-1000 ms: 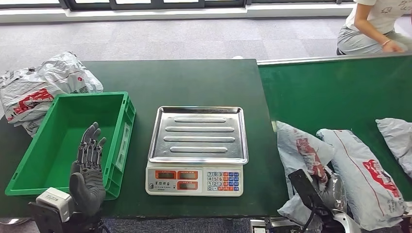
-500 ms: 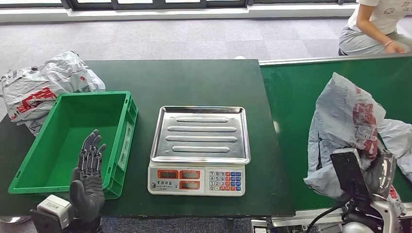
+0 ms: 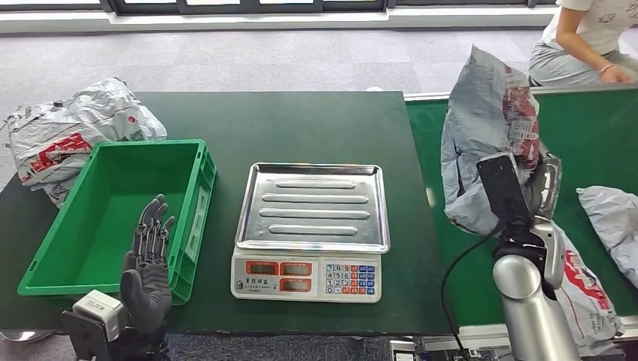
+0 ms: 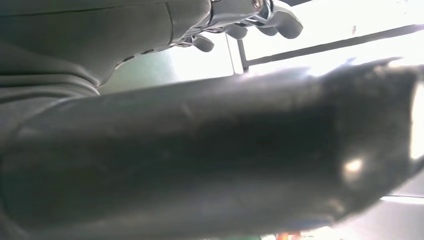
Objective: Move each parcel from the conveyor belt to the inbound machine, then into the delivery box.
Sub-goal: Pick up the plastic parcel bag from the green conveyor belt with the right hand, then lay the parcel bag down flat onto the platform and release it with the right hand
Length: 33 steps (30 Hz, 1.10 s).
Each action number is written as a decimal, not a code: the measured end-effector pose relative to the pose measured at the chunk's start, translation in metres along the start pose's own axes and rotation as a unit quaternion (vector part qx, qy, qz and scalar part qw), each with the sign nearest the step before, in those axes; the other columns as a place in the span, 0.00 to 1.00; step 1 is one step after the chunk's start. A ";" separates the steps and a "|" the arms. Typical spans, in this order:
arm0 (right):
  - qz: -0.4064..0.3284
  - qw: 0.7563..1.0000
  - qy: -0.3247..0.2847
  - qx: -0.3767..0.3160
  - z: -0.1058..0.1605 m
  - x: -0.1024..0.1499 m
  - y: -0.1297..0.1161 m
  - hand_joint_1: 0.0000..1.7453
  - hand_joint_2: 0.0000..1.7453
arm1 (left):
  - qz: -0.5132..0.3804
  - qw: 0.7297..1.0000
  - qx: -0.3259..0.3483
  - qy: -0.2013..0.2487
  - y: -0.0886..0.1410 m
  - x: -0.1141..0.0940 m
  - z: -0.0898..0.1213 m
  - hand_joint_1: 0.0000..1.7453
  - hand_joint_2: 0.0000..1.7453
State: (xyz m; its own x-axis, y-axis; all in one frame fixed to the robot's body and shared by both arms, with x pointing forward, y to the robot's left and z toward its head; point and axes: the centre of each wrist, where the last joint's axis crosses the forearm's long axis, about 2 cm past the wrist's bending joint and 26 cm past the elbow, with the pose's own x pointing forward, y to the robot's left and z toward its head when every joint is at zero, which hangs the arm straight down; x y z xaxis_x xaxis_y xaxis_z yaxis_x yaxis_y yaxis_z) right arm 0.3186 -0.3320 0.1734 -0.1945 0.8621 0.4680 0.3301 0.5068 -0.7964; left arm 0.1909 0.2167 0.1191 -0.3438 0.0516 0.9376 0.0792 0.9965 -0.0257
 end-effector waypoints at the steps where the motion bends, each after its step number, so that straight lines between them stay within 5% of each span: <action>1: -0.002 1.000 -0.002 0.003 -0.005 0.001 0.002 1.00 1.00 | 0.000 1.000 0.000 0.001 0.000 -0.001 0.000 0.00 0.00; 9: 0.002 1.000 -0.018 0.022 -0.044 0.012 0.020 1.00 1.00 | 0.001 1.000 -0.005 -0.004 -0.002 -0.004 -0.012 0.00 0.00; 23: -0.008 0.999 -0.018 0.040 -0.051 0.013 0.032 1.00 1.00 | 0.001 1.000 -0.010 0.002 -0.005 -0.011 -0.013 0.00 0.00; 33: -0.075 0.991 -0.085 0.078 -0.049 0.077 0.068 1.00 1.00 | 0.012 1.000 -0.016 -0.004 -0.012 -0.016 -0.028 0.00 0.00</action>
State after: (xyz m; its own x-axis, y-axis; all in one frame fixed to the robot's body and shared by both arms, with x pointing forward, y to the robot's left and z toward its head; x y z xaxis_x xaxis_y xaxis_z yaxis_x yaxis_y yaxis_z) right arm 0.3710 -0.2317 0.1742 -0.3874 0.7577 0.5252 0.1419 0.6119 -0.7781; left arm 0.2214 0.2019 0.1138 -0.3489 0.0752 0.9342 0.1172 0.9924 -0.0361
